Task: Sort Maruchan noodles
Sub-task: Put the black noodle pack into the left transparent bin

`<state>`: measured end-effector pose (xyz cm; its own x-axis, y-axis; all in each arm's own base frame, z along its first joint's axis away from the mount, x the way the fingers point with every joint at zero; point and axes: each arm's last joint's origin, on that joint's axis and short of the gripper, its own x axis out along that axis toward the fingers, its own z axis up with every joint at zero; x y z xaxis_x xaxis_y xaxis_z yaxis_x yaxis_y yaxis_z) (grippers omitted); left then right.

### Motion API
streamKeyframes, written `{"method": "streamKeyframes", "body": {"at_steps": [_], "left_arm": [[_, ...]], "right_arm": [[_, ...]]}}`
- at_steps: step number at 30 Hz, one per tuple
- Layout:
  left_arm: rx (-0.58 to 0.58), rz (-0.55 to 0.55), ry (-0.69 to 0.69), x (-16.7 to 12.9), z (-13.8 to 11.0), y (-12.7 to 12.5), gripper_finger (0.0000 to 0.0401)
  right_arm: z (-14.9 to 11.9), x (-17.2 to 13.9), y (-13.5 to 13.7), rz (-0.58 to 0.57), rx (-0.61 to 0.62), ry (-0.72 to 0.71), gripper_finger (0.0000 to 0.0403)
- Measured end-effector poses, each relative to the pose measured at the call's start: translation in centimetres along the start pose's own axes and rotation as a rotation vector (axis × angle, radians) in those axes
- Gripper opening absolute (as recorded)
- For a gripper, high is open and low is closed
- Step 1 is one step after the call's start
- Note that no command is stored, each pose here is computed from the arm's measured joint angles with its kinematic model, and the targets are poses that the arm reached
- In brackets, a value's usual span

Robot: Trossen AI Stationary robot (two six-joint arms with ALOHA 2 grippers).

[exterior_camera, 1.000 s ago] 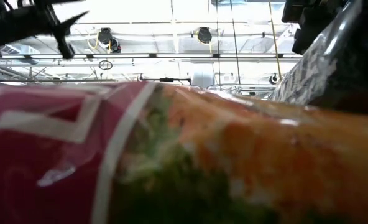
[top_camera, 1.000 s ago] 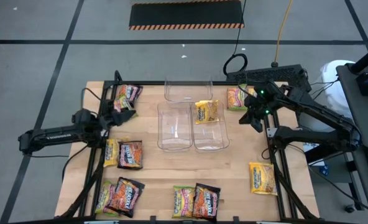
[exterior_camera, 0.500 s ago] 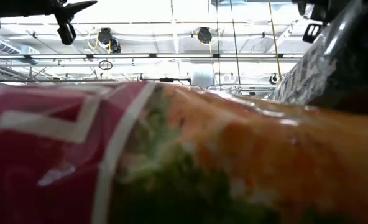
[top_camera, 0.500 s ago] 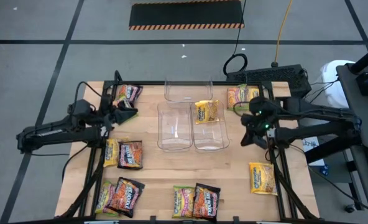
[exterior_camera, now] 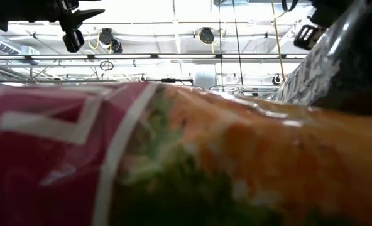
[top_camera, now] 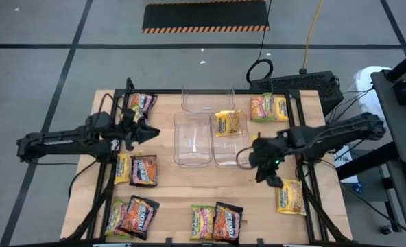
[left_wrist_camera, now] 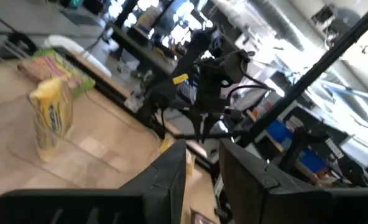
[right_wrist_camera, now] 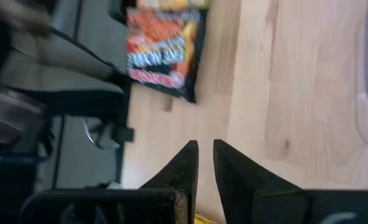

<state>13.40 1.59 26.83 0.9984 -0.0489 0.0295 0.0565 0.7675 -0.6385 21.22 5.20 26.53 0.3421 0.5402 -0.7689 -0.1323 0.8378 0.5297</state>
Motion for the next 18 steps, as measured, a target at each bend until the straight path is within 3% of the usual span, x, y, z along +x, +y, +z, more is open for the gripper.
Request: {"method": "streamKeyframes", "body": {"at_steps": [9,14,18], "left_arm": [[0.043,0.063,-0.002,1.1,-0.8,-0.2,0.0102],[0.084,0.152,-0.066,1.2,-1.0,-0.3,0.0102],[0.101,0.174,-0.082,1.2,-1.1,-0.4,0.0102]], "right_arm": [[1.1,3.0,-0.9,0.003,-0.131,0.076,0.0043],[1.6,3.8,-1.1,0.066,-0.221,-0.018,0.0043],[1.3,4.9,-1.7,0.096,-0.159,-0.091,0.0043]]}}
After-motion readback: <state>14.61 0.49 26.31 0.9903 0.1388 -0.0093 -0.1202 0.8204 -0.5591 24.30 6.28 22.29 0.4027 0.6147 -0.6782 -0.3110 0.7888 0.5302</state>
